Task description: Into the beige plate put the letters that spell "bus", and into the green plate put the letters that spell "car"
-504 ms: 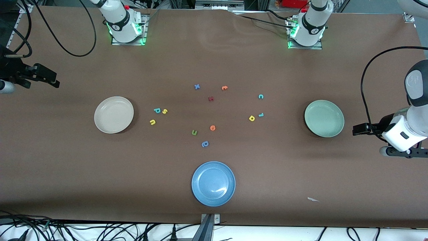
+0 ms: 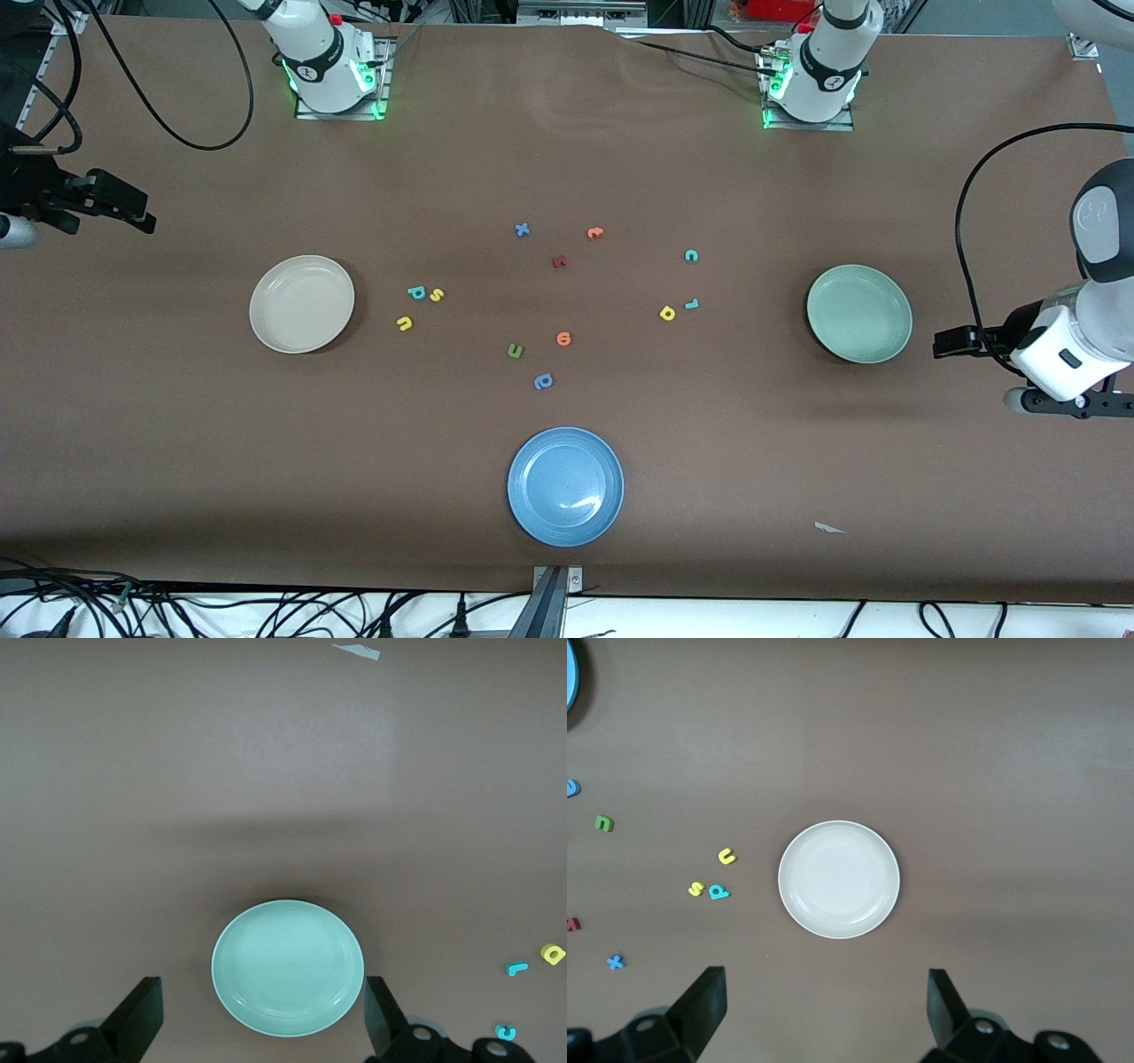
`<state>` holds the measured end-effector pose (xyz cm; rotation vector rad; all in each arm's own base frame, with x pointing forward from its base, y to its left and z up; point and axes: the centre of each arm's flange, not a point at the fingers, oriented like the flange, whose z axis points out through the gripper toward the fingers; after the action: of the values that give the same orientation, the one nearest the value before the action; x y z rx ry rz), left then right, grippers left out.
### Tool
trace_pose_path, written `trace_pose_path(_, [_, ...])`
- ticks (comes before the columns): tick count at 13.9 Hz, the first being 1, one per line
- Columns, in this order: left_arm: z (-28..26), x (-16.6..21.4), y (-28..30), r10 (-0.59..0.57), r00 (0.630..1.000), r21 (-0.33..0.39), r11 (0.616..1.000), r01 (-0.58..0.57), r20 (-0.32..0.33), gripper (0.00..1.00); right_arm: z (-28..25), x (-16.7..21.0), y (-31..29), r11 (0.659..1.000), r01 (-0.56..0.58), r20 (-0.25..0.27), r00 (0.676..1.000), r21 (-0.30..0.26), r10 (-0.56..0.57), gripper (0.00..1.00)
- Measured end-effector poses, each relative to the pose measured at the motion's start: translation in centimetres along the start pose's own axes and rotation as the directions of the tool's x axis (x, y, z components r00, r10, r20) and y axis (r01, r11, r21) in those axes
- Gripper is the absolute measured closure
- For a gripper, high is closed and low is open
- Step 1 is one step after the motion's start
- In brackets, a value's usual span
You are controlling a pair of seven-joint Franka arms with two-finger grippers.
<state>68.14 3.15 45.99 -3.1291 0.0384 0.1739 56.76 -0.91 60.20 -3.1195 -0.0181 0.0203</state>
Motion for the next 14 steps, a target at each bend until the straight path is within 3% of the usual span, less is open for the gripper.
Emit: trace_pose_path(14, [0.15, 0.01, 0.00, 0.000, 1.000, 0.000, 1.000, 0.000, 0.003, 0.00, -0.13, 0.12, -0.10, 1.000, 0.005, -0.011, 1.000, -0.014, -0.005, 0.00])
